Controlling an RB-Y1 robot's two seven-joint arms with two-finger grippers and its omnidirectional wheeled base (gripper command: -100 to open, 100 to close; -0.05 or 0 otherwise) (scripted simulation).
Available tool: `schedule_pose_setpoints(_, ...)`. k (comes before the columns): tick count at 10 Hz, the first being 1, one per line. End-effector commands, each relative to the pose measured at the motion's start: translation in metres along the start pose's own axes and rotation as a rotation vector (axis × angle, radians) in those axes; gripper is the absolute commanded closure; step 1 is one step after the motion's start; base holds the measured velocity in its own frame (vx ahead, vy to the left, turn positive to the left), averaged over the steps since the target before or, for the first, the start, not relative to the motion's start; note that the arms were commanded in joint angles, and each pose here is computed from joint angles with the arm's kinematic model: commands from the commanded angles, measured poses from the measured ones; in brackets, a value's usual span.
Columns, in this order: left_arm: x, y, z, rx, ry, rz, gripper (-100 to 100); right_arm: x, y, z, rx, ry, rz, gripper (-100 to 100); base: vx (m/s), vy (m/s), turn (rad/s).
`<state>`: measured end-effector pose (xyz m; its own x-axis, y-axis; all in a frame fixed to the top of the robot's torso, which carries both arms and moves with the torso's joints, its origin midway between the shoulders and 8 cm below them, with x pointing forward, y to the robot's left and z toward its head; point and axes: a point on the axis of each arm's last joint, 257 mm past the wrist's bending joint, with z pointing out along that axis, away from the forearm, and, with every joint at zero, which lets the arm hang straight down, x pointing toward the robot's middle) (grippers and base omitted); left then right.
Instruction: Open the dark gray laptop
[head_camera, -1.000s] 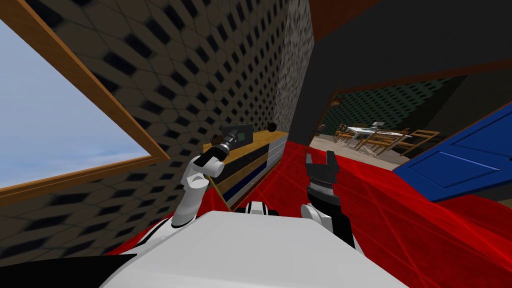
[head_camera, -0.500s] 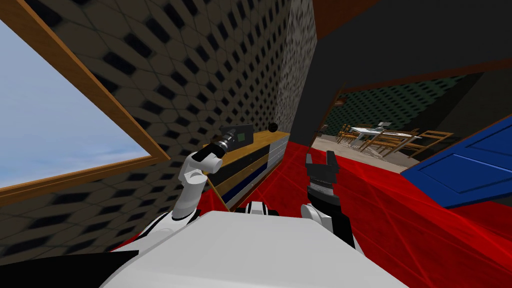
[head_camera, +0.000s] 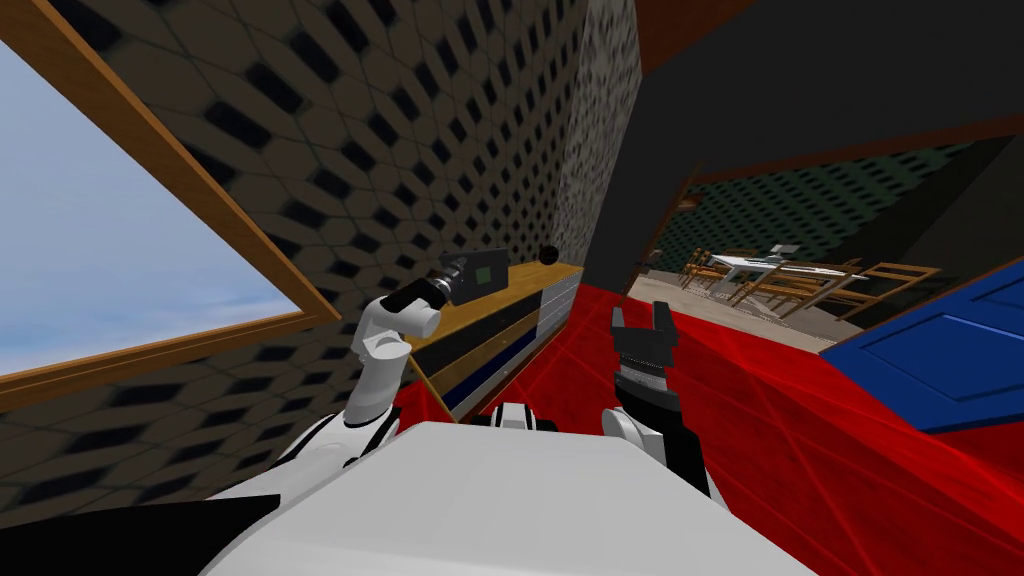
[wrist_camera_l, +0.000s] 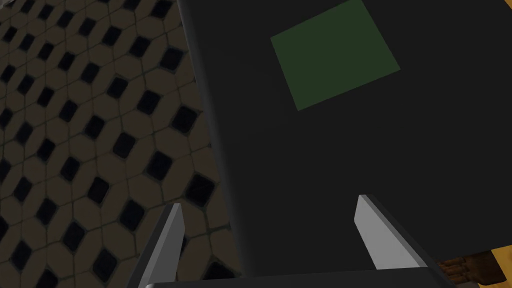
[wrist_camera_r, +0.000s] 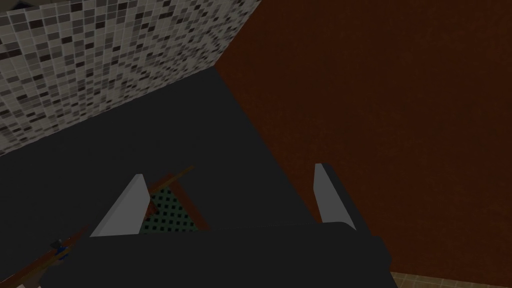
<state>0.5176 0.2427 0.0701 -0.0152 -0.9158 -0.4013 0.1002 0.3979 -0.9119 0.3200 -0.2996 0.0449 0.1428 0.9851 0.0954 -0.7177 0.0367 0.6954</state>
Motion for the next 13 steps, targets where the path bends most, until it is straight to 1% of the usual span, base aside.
schedule_pose_setpoints(1, -0.013, 0.005, 0.001, -0.042, -0.017, 0.024, -100, 0.0, 0.0, 0.0, 0.0, 0.0, 0.0, 0, 0.033, 0.001, 0.034)
schedule_pose_setpoints(2, -0.022, 0.005, 0.001, -0.058, -0.03, 0.039, -100, 0.0, 0.0, 0.0, 0.0, 0.0, 0.0, 0, 0.045, -0.005, 0.054)
schedule_pose_setpoints(3, -0.021, 0.007, 0.001, -0.064, -0.029, 0.039, -100, 0.0, 0.0, 0.0, 0.0, 0.0, 0.0, 0, 0.032, 0.0, 0.026)
schedule_pose_setpoints(7, -0.052, 0.012, 0.0, -0.137, -0.072, 0.091, -100, 0.0, 0.0, 0.0, 0.0, 0.0, 0.0, 0, 0.036, 0.0, 0.043)
schedule_pose_setpoints(11, -0.072, 0.011, -0.002, -0.176, -0.101, 0.129, -100, 0.0, 0.0, 0.0, 0.0, 0.0, 0.0, 0, 0.028, -0.006, 0.026)
schedule_pose_setpoints(12, -0.069, 0.011, -0.002, -0.168, -0.096, 0.124, -100, 0.0, 0.0, 0.0, 0.0, 0.0, 0.0, 0, 0.008, -0.002, 0.005)
schedule_pose_setpoints(13, -0.054, -0.004, 0.014, -0.12, -0.059, 0.123, -100, 0.0, 0.0, 0.0, 0.0, 0.0, 0.0, 0, -0.023, -0.017, 0.349)
